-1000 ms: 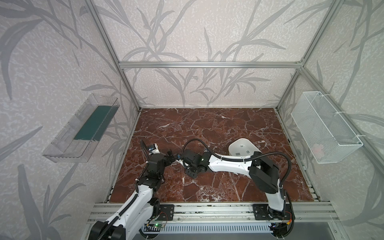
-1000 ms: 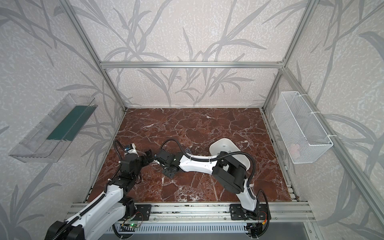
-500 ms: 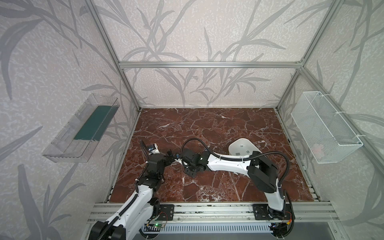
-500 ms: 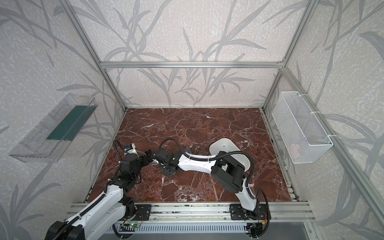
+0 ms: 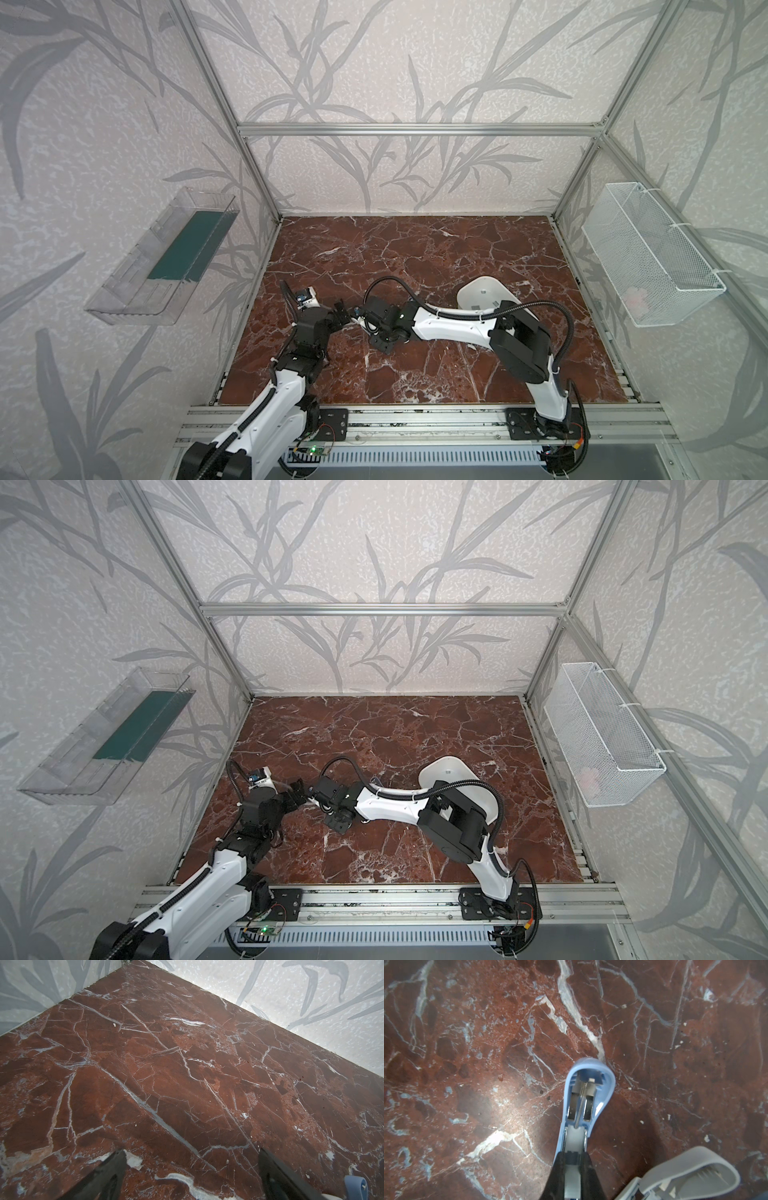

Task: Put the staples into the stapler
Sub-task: 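Lower the staple strip into the light blue stapler nearest the left gripper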

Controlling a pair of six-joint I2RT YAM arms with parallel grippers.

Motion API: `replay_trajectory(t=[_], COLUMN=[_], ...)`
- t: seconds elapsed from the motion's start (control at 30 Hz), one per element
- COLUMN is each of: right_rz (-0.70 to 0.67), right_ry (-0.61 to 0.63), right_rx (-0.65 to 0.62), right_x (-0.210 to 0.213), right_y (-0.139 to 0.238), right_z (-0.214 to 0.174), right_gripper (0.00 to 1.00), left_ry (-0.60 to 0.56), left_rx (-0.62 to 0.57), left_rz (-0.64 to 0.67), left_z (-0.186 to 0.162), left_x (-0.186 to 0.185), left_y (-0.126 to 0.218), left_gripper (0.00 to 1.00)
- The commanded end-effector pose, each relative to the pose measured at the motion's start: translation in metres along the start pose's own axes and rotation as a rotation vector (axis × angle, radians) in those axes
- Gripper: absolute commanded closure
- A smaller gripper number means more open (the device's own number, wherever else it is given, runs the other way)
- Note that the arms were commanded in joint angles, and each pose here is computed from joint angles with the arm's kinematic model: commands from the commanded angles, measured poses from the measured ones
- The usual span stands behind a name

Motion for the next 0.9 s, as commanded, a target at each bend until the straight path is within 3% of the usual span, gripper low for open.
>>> replay_trajectory(t=[0.0, 0.63, 0.87], right_rz=[0.009, -0.057, -0.099], right_ry=[-0.008, -0.074, -0.25], right_rx=[0.009, 0.042, 0.053], right_x=[-0.001, -0.013, -0.023], right_y=[-0.001, 0.012, 0.028], right_z=[0.002, 0.003, 0.006], right_gripper=[0.88, 0.89, 0.89], left_ry=[0.032, 0.034, 0.034], left_rx=[-0.027, -0.028, -0.028], left_rz=[0.009, 0.01, 0.011], left_z=[0.003, 0.003, 0.003], left_x=[0.004, 0.004, 0.004], left_y=[0.001, 0.001, 0.0], left_gripper=[0.01, 0.01, 0.01])
Point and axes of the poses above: each gripper's point midway between its finger pads, its own y axis back along the fingers, its own x axis along the line the jaws close on, z = x × y, the point moved 1 cm from there along y, back along the fingers, and after that the axes turned 7 degrees about y, right-handed, at the moved point
